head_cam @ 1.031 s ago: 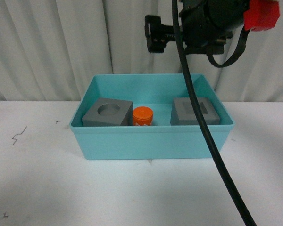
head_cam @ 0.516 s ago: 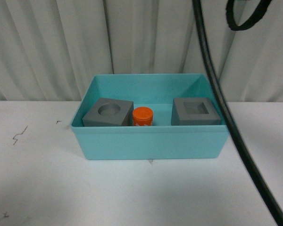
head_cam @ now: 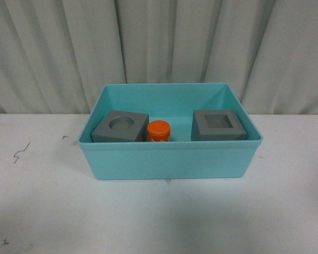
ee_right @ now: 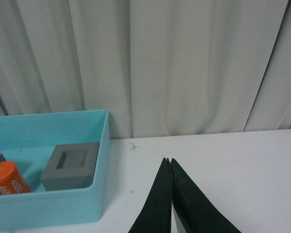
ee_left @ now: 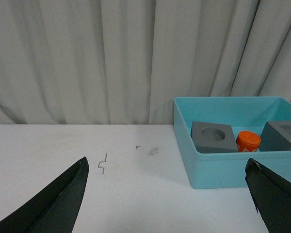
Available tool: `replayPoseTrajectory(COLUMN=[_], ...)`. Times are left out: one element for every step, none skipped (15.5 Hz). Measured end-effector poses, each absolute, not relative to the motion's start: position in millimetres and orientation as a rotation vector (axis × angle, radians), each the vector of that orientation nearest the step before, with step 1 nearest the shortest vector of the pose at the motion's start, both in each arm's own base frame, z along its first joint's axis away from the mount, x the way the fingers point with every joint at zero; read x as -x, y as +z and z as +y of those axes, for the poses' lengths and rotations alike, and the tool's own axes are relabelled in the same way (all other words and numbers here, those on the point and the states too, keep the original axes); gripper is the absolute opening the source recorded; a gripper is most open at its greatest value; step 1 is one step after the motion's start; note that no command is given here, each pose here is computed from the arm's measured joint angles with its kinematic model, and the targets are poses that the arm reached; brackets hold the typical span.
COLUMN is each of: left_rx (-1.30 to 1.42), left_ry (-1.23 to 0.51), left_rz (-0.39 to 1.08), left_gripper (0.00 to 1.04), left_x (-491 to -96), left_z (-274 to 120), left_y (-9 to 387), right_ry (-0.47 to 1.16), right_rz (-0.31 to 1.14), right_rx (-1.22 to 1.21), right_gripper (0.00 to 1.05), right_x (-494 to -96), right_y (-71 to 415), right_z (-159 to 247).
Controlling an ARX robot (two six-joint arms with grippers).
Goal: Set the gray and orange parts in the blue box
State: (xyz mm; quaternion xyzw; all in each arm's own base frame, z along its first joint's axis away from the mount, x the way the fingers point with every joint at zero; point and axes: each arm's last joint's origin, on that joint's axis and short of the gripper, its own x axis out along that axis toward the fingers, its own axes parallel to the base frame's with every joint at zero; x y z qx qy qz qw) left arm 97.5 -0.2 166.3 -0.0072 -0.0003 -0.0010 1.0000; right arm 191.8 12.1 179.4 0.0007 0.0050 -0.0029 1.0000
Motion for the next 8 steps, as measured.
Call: replayPoseTrajectory(left_rx=[0.014, 0.014, 0.014, 0.014, 0.014, 0.014, 0.014, 0.014], left_ry=[-0.002, -0.002, -0.002, -0.002, -0.002, -0.002, -0.002, -0.002], left_rz=[-0.001, -0.001, -0.001, -0.001, -0.001, -0.001, -0.001, -0.001], left_gripper=[0.98, 0.98, 0.98, 0.98, 0.98, 0.98, 0.98, 0.98], left_x=[-97.5, -97.5, -97.5, -97.5, -97.5, -97.5, -97.5, -97.5], left_z=[-0.2, -0.2, -0.2, -0.2, -0.2, -0.2, -0.2, -0.2], left_y=[166.3, 166.3, 166.3, 166.3, 166.3, 166.3, 166.3, 166.3], right_ry=[-0.006, -0.007, -0.003, -0.004, 0.006, 0.016, 0.009, 0.002], right_rz=[0.011, 0.012, 0.011, 0.012, 0.013, 0.014, 0.013, 0.01], right_rx=[-0.002, -0.002, -0.002, -0.002, -0.002, -0.002, -0.002, -0.002], right_gripper=[0.02, 0.02, 0.02, 0.02, 0.02, 0.02, 0.02, 0.02], right_x=[-189.4, -187.3, -185.0, -183.9, -181.8, -179.9, -178.1, -176.4], right_y=[178.6, 177.8, 177.5, 177.0, 176.4, 175.9, 175.6, 175.5], right_z=[11.8, 10.8, 10.8, 10.1, 7.6, 5.4, 3.0, 1.4])
